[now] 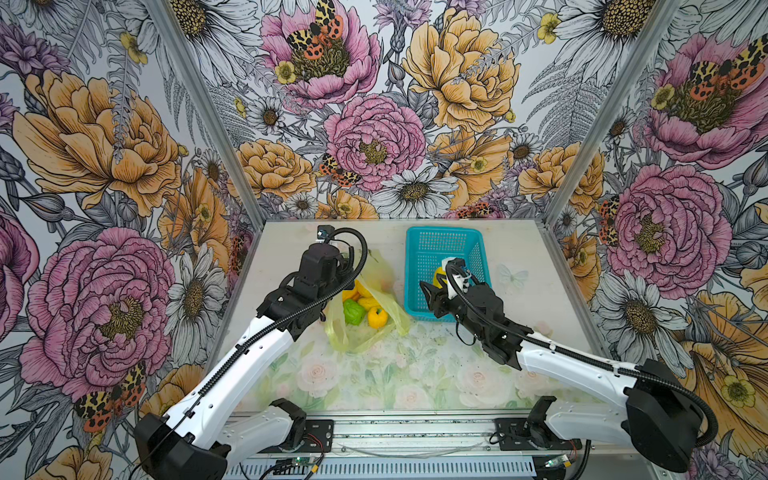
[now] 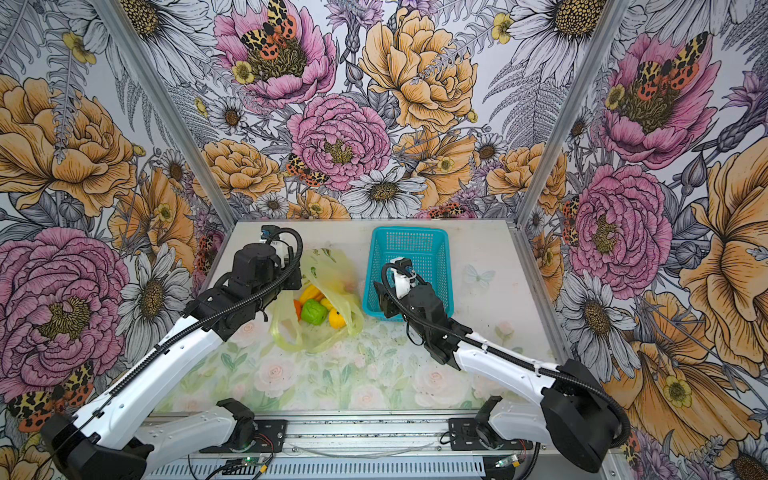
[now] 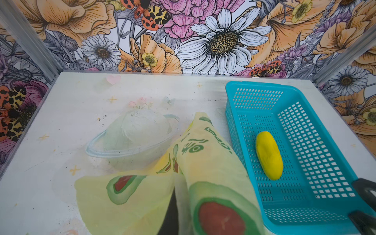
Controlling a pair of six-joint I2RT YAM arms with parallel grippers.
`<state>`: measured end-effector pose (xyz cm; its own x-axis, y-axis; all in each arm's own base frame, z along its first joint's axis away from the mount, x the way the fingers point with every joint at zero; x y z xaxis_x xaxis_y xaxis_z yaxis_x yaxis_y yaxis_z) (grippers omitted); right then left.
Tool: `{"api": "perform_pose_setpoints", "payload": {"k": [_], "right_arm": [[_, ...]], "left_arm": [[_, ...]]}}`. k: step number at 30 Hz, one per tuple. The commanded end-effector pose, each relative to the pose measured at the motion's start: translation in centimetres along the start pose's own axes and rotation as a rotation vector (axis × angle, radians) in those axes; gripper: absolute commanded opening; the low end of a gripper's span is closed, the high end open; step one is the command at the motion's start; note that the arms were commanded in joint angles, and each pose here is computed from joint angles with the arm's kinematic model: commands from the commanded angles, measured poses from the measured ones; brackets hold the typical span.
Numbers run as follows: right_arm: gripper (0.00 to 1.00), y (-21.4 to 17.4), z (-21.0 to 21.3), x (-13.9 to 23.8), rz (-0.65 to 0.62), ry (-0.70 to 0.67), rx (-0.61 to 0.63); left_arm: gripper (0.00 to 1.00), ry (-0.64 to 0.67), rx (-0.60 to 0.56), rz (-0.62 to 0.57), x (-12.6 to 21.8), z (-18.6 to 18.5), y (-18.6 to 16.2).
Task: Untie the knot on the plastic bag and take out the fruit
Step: 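Move the open right gripper back into the bag mouth above the fruit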
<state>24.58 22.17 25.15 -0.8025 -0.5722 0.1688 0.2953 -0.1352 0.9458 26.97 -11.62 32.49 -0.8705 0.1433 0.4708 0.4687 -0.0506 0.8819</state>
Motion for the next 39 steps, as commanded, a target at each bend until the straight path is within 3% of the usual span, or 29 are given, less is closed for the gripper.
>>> {"api": "perform_pose_setpoints", "payload": {"k": [1,6,9,12,20,29,35,39], "right_arm": [[0.56,1.6,2.8,2.4,-0.110,0.120,0.134],[0.57,0.9,9.3,5.4,-0.117,0.406,0.287],[0.58,-0.6,12.5,6.0,-0.095,0.498,0.393],[0.57,-2.2,14.1,4.6,-0.058,0.516,0.418],[0.47,-7.7,15.9,-2.7,0.111,0.414,0.445],[0.40,-10.6,14.4,-7.9,0.149,0.217,0.393],[0.40,-12.7,11.5,-10.3,0.183,0.035,0.382],[0.56,-13.6,10.0,-10.8,0.216,-0.032,0.389]], "left_arm": [[0.00,-0.037,-0.005,-0.041,0.3,-0.5,0.6],[0.00,-0.034,-0.002,-0.039,0.2,-0.4,0.5],[0.00,-0.039,-0.003,-0.039,0.2,-0.6,0.6],[0.00,-0.040,-0.002,-0.043,0.3,-0.5,0.7],[0.00,-0.043,-0.001,-0.042,0.5,-0.5,0.5],[0.00,-0.050,0.007,-0.056,1.0,-0.4,0.5],[0.00,-0.053,0.007,-0.057,1.0,-0.4,0.6],[0.00,-0.050,0.005,-0.059,1.1,-0.4,0.6]]}}
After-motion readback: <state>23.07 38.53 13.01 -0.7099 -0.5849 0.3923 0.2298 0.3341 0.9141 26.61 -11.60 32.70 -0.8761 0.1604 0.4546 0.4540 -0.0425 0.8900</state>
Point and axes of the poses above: each gripper's point midway between its finger pads, its own x axis back along the fingers, its own z axis along the line the jaws close on, y = z × x, the point moved 7 cm from there along x, back along the fingers, and after that the axes turned 7 degrees about -x, right-handed, at the moved point
